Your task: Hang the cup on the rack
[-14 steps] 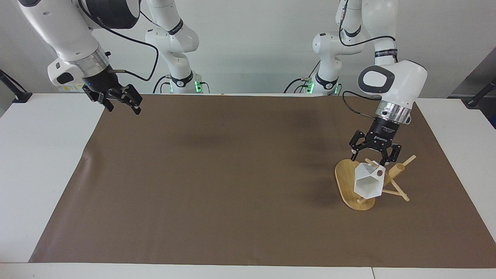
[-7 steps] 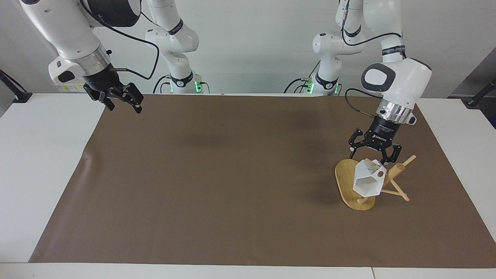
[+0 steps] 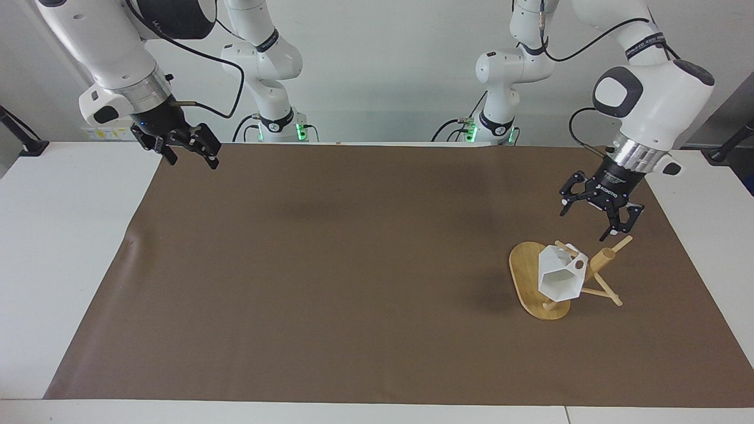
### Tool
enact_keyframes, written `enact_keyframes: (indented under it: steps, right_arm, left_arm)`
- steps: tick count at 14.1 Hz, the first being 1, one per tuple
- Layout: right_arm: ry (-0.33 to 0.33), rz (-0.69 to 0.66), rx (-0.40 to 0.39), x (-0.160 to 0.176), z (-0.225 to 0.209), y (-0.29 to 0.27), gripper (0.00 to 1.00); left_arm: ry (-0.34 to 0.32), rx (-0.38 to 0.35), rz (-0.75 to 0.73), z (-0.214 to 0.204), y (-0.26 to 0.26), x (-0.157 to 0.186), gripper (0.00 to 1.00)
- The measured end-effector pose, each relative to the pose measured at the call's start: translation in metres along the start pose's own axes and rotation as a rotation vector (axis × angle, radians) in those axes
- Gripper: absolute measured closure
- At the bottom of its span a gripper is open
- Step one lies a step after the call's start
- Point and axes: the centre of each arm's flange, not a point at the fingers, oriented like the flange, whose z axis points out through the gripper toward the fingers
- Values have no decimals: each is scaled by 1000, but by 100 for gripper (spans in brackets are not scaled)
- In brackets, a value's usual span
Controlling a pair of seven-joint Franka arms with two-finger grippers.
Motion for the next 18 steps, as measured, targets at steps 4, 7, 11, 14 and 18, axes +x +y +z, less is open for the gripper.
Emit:
enact_keyframes:
  steps: [4,7,11,14,18]
  right_arm:
    - [2,-22,0,-4,2,-21,0]
    - [-1,-20,-1,-4,3,-20,0]
    - [34,-2,-3,2,0,-10,0]
    - [54,2,-54,4,-2,-3,0]
    - [57,-43,-65,4,-2,-3,0]
  left_arm:
    - [42,48,418,-47,3,7,0]
    - [84,89,772,-72,11,22,0]
    - [104,160,1214,-84,9,23,0]
    - [101,186,1505,-86,9,23,0]
    - [84,288,1792,-92,3,28,0]
